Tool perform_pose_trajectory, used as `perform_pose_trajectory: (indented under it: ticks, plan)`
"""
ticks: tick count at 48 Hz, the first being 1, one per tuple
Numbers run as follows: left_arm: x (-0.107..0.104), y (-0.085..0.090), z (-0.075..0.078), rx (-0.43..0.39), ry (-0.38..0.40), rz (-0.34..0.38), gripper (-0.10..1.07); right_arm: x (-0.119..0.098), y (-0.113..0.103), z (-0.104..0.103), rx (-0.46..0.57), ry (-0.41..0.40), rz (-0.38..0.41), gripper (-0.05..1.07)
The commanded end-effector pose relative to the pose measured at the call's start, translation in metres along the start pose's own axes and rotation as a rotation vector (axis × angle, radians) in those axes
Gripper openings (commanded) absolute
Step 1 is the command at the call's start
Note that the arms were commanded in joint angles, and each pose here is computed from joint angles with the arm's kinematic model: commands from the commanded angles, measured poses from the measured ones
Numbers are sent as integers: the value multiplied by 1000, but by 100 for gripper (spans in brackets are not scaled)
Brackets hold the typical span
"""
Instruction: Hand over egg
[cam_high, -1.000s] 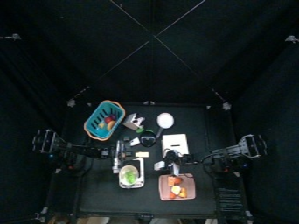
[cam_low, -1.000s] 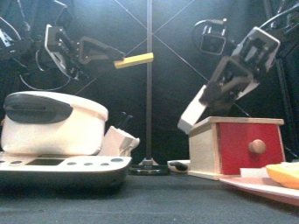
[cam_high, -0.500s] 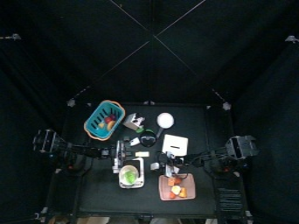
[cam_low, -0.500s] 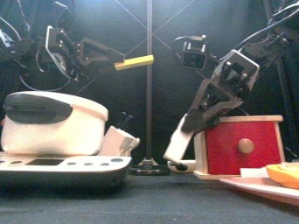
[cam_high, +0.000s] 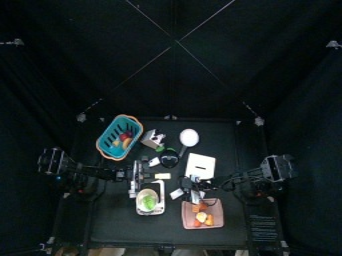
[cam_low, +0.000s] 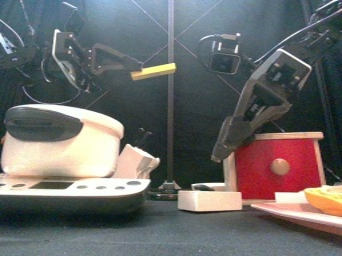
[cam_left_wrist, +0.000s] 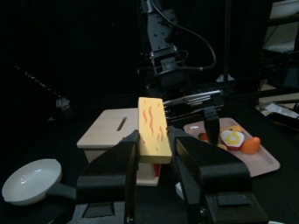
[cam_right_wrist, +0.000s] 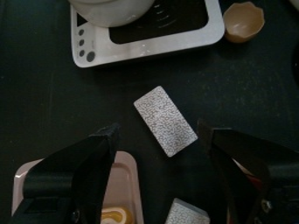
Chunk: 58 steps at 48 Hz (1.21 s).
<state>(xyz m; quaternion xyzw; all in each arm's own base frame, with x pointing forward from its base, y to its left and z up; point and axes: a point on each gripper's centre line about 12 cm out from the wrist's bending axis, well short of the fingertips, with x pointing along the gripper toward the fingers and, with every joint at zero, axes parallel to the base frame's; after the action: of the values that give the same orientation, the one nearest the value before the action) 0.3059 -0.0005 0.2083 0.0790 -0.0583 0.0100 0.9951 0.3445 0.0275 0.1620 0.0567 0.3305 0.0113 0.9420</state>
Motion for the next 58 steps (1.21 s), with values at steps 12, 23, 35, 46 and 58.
perform_pose_trajectory:
  ticks: [12, 23, 35, 46, 58]
  plan:
    - [6, -1, 10, 0, -38, -2, 59, -48, -16, 58, -3, -256, -30, 100]
    - [10, -4, 10, 2, -42, -12, 59, -69, -36, 78, 55, -395, -77, 100]
    - [21, -4, 8, 9, -40, -15, 59, -72, -40, 88, 248, -432, -71, 100]
    - [24, -2, 8, 29, -42, -7, 59, -75, -40, 85, 301, -432, -64, 100]
    - [24, -2, 8, 50, -40, -5, 59, -79, -38, 88, 325, -447, -55, 100]
